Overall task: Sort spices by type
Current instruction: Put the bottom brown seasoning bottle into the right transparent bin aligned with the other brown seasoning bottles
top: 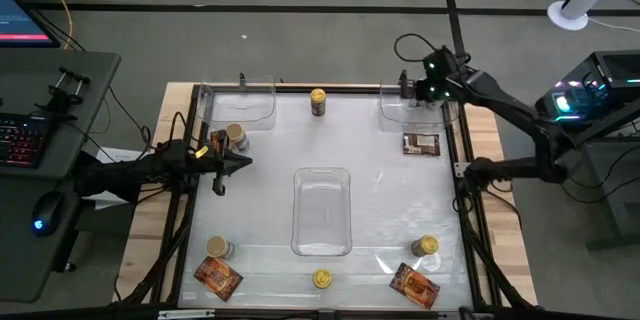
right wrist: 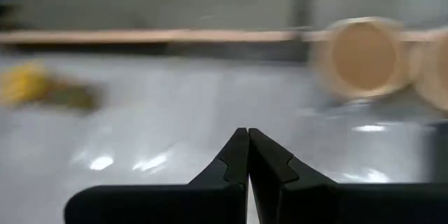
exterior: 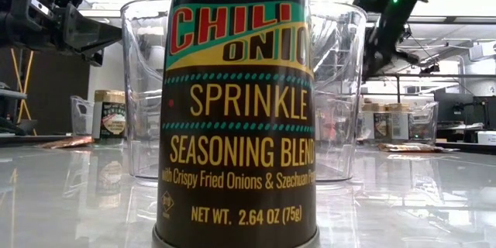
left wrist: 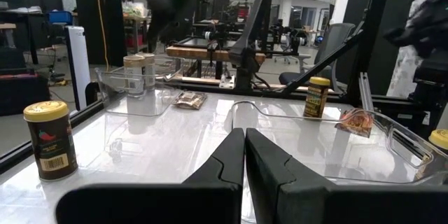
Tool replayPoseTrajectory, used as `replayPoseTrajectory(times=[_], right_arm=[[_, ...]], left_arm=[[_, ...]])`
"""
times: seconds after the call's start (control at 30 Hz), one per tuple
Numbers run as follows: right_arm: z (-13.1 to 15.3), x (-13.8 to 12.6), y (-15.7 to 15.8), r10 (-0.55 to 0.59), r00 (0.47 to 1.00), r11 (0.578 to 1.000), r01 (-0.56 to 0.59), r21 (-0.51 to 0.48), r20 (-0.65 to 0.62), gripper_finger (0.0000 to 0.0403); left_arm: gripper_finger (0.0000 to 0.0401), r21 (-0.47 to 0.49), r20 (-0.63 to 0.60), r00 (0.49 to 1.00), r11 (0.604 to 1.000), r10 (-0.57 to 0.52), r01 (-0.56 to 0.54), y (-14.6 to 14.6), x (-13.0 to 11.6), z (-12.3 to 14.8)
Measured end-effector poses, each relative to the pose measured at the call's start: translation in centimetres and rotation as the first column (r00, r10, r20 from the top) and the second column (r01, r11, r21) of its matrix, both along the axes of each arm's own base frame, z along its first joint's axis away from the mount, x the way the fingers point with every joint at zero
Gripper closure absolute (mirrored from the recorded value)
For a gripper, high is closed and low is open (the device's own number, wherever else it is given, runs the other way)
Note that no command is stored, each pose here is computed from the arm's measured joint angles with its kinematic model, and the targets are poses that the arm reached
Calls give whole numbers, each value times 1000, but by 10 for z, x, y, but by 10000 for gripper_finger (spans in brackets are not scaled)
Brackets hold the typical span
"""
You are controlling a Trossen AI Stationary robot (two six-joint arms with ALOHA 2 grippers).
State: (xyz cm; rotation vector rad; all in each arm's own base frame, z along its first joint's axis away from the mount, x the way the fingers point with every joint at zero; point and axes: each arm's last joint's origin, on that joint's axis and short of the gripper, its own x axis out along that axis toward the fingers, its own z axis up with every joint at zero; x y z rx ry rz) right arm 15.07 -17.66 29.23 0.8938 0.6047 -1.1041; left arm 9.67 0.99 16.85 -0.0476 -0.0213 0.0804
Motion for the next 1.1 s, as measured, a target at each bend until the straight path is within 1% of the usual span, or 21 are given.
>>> replayPoseTrajectory(times=[0.07,0.17,0.23,0.37,0.43,0.5,0.6,0.67,0.77,0.83,0.9,0.93,1.0,1.07,1.1], right_arm=[[11,6,16,109,990,994,-108,-13,91,403],[25,19,46,273,943,962,-268,-51,189,402],[31,27,68,361,906,933,-354,-69,222,403],[36,42,112,478,841,876,-478,-69,254,402],[35,49,134,512,821,855,-514,-64,252,402],[33,55,154,529,813,845,-531,-64,244,402],[27,64,182,531,815,844,-532,-64,231,402],[22,70,197,519,824,852,-520,-57,228,402],[13,78,216,500,835,861,-507,-28,230,402],[7,83,224,482,846,869,-494,-4,230,402],[2,87,230,464,857,878,-479,14,225,402],[0,88,232,456,862,882,-472,20,223,402],[-3,90,233,448,867,885,-465,29,219,402],[-3,90,233,448,867,885,-465,29,217,402],[-3,90,233,454,864,882,-470,24,215,402]], left_arm=[[398,0,1,1000,1000,0,0,0,0,0],[398,0,1,1000,1000,0,0,0,0,0],[398,0,0,1000,1000,0,0,0,0,0],[398,0,1,1000,1000,0,0,0,0,0],[398,1,4,1000,1000,0,0,0,0,0],[398,1,10,1000,1000,0,0,0,0,1],[398,-7,11,1000,1000,0,0,0,0,1],[398,-50,27,1000,999,-1,3,0,0,2],[398,-181,126,992,983,-3,26,0,-1,11],[398,-268,240,971,961,2,64,0,-3,21],[398,-327,363,930,942,53,74,1,-6,32],[398,-362,421,902,930,97,68,2,-9,37],[398,-448,519,832,891,193,73,5,-14,47],[398,-524,588,761,846,275,98,6,-19,53],[398,-552,604,737,826,303,113,7,-21,55]])
